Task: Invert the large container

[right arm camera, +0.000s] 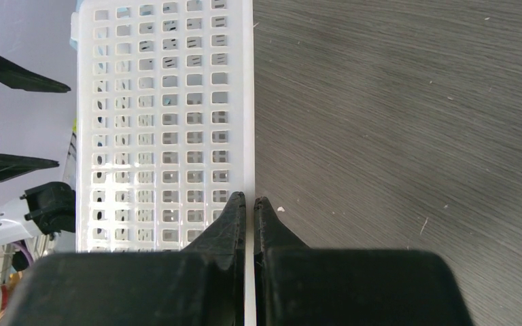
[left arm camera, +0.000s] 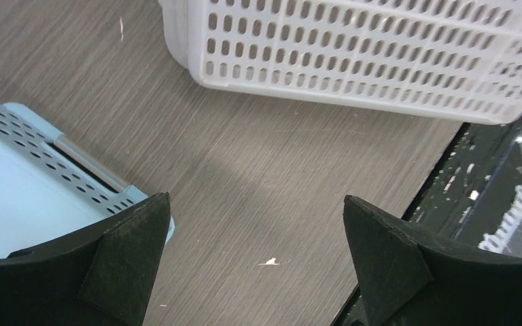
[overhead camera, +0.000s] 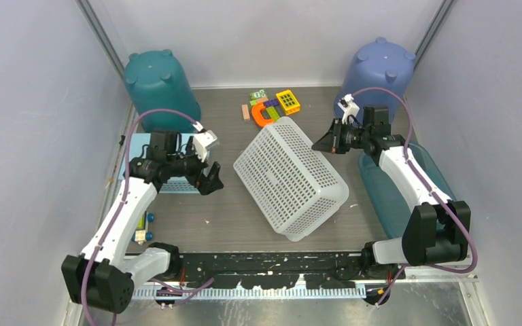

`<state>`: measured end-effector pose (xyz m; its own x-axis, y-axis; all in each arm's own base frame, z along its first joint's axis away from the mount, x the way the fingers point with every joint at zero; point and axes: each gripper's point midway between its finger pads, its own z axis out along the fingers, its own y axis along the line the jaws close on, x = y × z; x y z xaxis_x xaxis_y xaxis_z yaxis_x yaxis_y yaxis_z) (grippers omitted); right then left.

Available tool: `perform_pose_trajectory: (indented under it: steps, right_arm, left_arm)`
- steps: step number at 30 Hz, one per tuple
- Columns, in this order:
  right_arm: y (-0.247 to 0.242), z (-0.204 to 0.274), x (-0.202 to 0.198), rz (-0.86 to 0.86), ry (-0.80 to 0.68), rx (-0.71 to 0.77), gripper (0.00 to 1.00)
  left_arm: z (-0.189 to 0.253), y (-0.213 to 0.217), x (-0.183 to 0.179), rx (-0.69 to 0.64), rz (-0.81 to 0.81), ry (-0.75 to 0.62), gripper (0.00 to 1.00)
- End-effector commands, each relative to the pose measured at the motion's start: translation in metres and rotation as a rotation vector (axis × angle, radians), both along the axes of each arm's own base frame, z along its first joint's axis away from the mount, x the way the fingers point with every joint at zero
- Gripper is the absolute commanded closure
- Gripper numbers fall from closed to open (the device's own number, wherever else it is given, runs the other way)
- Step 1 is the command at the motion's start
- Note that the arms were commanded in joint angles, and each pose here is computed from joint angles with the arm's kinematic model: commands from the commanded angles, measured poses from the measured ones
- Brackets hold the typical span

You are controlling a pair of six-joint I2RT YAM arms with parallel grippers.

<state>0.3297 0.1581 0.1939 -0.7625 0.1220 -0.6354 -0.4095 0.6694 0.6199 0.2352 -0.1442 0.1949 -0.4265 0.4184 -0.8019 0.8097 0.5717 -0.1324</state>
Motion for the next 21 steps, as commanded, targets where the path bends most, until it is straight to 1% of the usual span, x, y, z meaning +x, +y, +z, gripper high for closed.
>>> perform_pose_trajectory:
  steps: [1,5,11,16,21]
  right_arm:
    - [-0.003,0.011,0.006,-0.018,-0.088,-0.022,0.99]
    - [-0.005,0.008,0.008,-0.032,-0.087,-0.037,0.99]
    - [-0.006,0.004,0.008,-0.030,-0.085,-0.048,0.99]
    - [-0.007,0.003,0.008,-0.027,-0.084,-0.056,0.99]
    - [-0.007,0.003,0.007,-0.019,-0.088,-0.059,0.99]
  left_arm:
    - [-0.002,0.005,0.028,0.104,0.071,-0.060,0.00]
    - [-0.001,0.008,0.052,0.151,0.187,-0.089,0.00]
    - [0.011,0.000,0.086,0.101,0.262,-0.134,0.00]
    - [0.010,-0.022,0.101,0.039,0.237,-0.084,0.02]
    - [-0.009,-0.041,0.103,0.027,0.200,-0.013,0.06]
